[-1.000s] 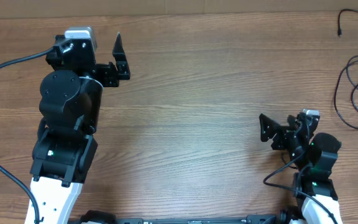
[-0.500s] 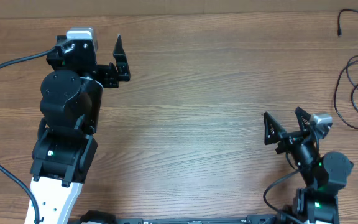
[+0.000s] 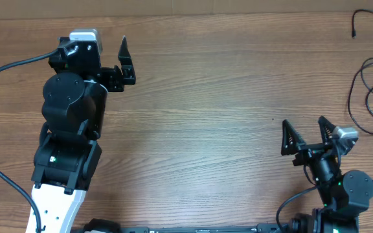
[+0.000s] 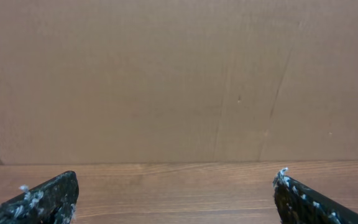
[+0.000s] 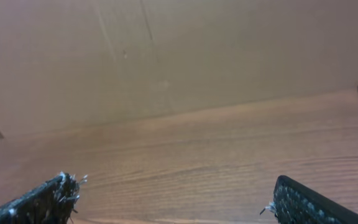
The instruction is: Untangle cables
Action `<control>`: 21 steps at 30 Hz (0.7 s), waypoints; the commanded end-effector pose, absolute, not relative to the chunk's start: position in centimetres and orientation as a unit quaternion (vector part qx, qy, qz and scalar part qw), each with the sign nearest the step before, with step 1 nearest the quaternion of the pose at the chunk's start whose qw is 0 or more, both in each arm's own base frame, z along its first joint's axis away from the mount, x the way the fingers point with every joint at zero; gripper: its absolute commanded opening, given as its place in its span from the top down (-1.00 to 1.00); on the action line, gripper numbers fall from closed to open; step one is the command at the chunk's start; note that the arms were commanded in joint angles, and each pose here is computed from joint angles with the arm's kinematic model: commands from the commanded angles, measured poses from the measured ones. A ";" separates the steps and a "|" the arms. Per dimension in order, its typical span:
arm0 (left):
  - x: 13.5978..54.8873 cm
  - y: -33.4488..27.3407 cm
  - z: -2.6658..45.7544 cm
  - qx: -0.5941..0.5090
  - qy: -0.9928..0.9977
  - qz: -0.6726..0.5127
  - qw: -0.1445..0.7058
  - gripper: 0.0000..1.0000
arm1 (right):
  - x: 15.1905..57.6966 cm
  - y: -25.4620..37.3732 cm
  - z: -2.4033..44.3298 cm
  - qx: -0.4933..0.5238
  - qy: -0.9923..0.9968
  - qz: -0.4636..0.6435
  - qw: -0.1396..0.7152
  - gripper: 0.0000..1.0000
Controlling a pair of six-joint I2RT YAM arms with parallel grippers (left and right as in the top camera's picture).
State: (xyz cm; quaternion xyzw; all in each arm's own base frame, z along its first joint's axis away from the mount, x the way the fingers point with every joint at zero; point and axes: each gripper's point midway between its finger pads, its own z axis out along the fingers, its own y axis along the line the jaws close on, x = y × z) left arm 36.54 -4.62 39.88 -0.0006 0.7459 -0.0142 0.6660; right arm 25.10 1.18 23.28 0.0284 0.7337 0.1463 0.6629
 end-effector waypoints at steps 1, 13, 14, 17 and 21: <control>36.7 -4.7 39.2 0.010 0.751 -0.006 0.660 -1.00 | 24.7 -0.2 25.2 0.051 0.728 0.110 0.675 -1.00; 36.6 -4.3 38.9 0.002 0.755 0.005 0.655 -1.00 | 24.6 -0.9 24.0 0.067 0.745 0.090 0.658 -1.00; 36.6 -4.3 38.9 0.002 0.756 0.005 0.655 -1.00 | 24.6 -1.1 24.0 0.070 0.744 0.088 0.658 -1.00; 36.6 -4.3 38.9 0.002 0.755 0.005 0.655 -1.00 | 24.6 -1.1 23.9 0.070 0.745 0.088 0.658 -1.00; 36.6 -4.3 38.9 0.002 0.755 0.005 0.655 -1.00 | 24.5 -1.0 23.1 0.074 0.756 0.090 0.644 -1.00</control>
